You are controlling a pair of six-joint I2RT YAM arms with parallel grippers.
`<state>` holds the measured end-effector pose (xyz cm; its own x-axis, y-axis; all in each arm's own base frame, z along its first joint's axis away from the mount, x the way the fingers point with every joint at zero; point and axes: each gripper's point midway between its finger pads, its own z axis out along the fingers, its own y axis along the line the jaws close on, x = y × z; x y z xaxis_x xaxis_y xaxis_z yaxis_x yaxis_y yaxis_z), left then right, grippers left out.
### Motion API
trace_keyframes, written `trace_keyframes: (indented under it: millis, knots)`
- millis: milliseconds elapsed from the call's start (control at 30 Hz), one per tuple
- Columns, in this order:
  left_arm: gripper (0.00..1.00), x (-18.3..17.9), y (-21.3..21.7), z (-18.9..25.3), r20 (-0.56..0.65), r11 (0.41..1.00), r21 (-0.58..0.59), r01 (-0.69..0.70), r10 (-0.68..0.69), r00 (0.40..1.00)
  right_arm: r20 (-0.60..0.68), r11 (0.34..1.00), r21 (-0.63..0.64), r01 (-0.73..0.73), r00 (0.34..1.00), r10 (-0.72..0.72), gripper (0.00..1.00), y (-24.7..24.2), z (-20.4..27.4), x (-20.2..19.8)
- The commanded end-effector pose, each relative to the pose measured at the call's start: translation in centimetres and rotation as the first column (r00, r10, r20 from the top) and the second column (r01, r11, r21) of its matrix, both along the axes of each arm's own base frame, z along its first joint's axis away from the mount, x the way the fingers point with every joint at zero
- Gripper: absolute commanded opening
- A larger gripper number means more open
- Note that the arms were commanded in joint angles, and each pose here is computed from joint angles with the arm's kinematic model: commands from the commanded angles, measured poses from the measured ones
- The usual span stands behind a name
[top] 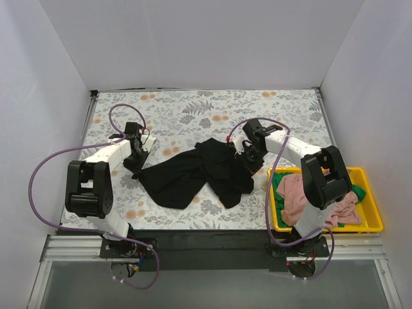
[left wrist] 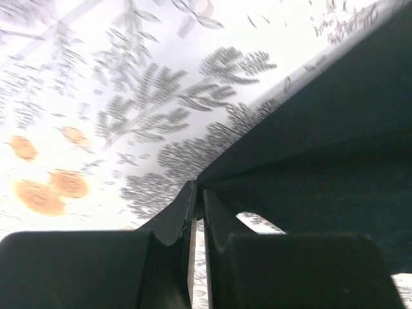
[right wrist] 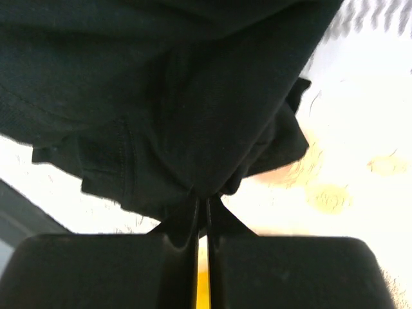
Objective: Fold and stack the t-shirts
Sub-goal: Flatten the tshirt out
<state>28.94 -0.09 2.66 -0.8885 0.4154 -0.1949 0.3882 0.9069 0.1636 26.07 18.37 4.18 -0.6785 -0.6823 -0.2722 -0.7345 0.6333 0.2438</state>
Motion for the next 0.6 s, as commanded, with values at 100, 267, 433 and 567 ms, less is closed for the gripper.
trace_keyframes:
  millis: [100,267,433,567]
  knots:
    - [0.31,3.0,-0.8,3.5,0.052,0.985,-0.171,0.039,-0.031,0.998,0.074,0.996,0.036,-0.078,0.994,0.075,0.43,-1.1,5.5,0.4]
    - [0.46,3.7,-2.3,5.1,0.064,0.956,-0.292,0.006,0.014,0.998,0.252,0.989,0.121,-0.084,0.966,0.051,0.63,1.9,11.7,6.0]
    - [0.47,3.2,-2.1,4.0,0.002,0.937,-0.337,-0.096,0.103,0.995,0.273,0.984,0.18,-0.017,0.961,-0.033,0.56,5.9,13.3,11.1]
    - [0.47,2.9,-1.5,3.1,0.001,0.936,-0.318,-0.152,0.161,0.987,0.293,0.985,0.175,-0.011,0.955,-0.041,0.57,8.9,11.9,14.6]
